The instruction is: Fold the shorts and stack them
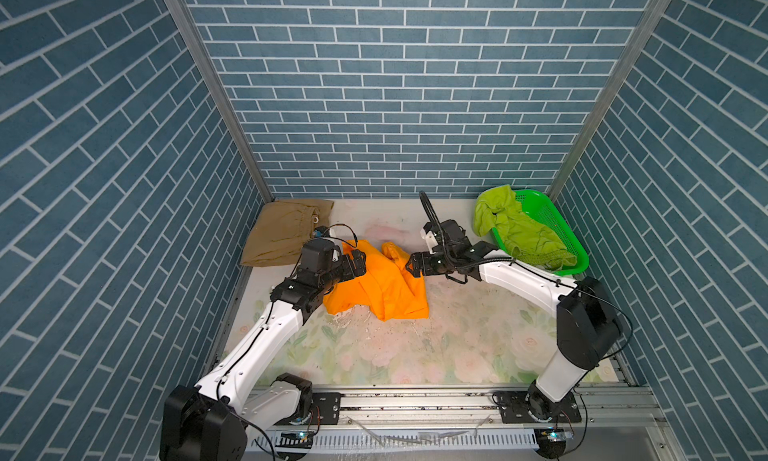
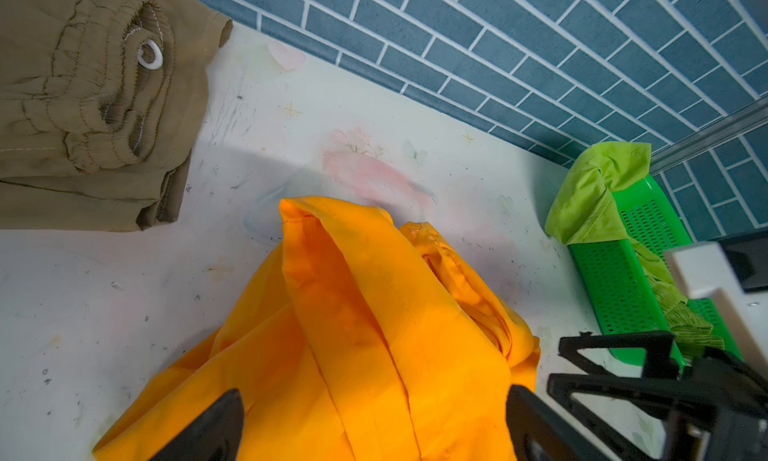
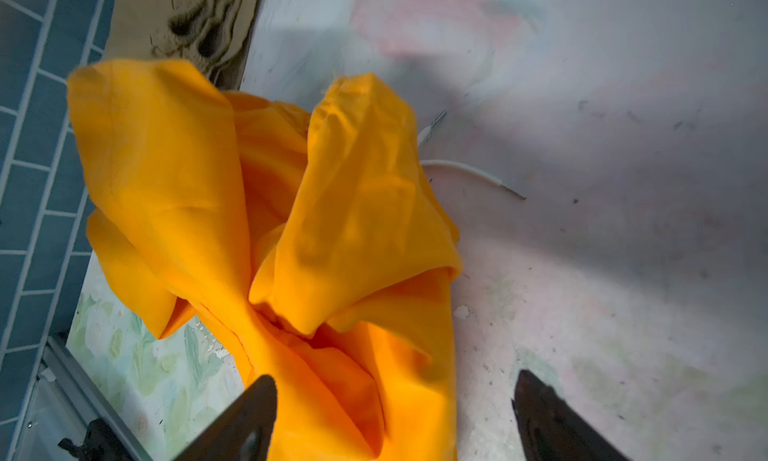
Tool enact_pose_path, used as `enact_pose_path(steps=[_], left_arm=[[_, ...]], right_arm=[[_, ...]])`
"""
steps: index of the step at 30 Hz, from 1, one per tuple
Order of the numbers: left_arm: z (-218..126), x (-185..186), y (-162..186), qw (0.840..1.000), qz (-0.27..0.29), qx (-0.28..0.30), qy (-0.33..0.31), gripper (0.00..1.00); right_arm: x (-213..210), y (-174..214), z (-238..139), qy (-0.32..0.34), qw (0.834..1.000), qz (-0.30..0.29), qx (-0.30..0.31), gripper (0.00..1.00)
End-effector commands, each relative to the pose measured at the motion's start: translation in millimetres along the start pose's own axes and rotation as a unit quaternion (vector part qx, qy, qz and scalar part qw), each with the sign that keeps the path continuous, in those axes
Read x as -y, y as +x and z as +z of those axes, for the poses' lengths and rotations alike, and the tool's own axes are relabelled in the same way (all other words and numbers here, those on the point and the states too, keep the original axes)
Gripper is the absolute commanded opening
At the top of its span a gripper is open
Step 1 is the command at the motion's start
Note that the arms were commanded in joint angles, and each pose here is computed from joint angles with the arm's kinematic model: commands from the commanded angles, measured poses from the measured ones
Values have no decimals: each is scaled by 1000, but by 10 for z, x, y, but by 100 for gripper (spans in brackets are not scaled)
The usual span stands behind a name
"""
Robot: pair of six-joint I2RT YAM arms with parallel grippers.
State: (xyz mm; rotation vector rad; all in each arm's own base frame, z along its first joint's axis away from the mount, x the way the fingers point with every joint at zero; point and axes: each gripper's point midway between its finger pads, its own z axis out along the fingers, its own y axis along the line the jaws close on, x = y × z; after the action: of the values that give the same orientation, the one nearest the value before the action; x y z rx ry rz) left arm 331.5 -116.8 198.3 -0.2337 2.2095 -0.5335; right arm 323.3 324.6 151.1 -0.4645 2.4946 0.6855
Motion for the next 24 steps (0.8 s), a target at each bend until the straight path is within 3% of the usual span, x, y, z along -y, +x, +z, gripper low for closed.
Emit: enact_pose_path(steps=[1,7,12,15,17,18,19,22,24], left_arm=[[28,-104,13,1000,-13,-5,-3,100],[-12,-271,-53,999,-53,-1,4,100],[15,-344,-47,996,-84,-3,19,100],[15,-330,-28,996,-88,-5,25,100],[5,-318,-12,996,-89,-7,29,100],[0,-317,-2,996,-89,-9,30,100],[2,-321,22,996,-89,-13,30,100],[11,-337,96,995,-88,-23,30,100],[12,-334,113,995,-88,-25,32,100]], right_arm=[[-57,201,-19,30,997,-73,-14,93],[-282,342,153,53,988,-144,-14,95],[-396,462,521,72,981,-171,-52,93],[-326,486,676,94,979,-167,-70,65],[-153,420,677,121,977,-162,-74,20],[-59,358,633,127,978,-152,-69,7],[49,265,551,126,981,-134,-58,0],[526,-56,216,118,991,-58,-16,0],[944,-212,-37,146,989,-25,2,0]])
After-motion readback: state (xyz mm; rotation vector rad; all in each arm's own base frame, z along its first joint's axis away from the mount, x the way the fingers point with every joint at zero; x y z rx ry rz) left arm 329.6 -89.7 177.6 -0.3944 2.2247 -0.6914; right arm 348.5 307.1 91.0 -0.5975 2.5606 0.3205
